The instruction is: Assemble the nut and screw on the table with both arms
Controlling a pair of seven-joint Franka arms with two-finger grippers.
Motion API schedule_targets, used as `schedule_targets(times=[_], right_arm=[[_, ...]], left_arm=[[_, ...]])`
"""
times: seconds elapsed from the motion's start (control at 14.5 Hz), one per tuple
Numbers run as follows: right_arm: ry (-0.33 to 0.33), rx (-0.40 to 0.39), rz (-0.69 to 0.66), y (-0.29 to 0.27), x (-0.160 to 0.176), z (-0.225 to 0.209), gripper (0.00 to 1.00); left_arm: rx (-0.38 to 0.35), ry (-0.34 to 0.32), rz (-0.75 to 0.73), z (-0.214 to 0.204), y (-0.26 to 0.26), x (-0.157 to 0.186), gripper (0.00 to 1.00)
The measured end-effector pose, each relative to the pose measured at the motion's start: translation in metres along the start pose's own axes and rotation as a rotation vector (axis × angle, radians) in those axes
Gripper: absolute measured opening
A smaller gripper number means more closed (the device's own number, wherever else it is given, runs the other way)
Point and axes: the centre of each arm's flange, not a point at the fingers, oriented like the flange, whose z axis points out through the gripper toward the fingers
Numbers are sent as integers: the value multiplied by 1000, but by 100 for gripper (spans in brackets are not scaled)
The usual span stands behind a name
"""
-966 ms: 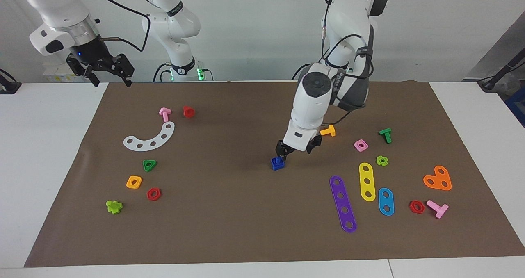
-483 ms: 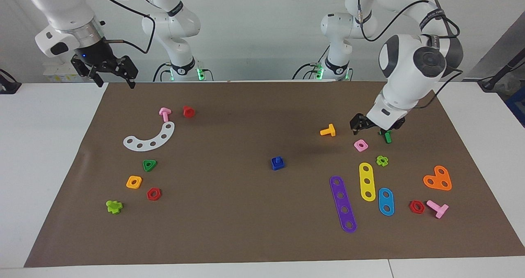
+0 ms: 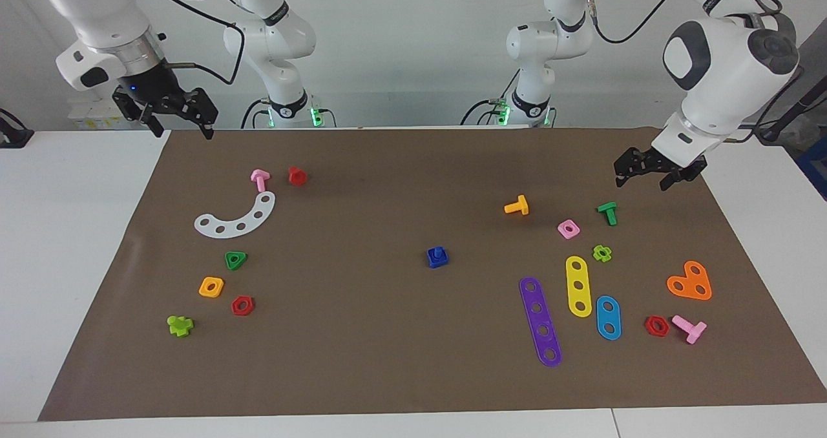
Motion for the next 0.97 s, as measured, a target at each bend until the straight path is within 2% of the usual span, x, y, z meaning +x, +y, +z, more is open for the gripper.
schedule_targets(times=[0.41,0.97], right_arm=[[-1,0,-2,-1,0,0,100],[-10,0,19,-9,-1,1,100]], left_arm=[[17,81,-47,-52,9,-27,100],[21,105,-46,-65,11,-30,100]])
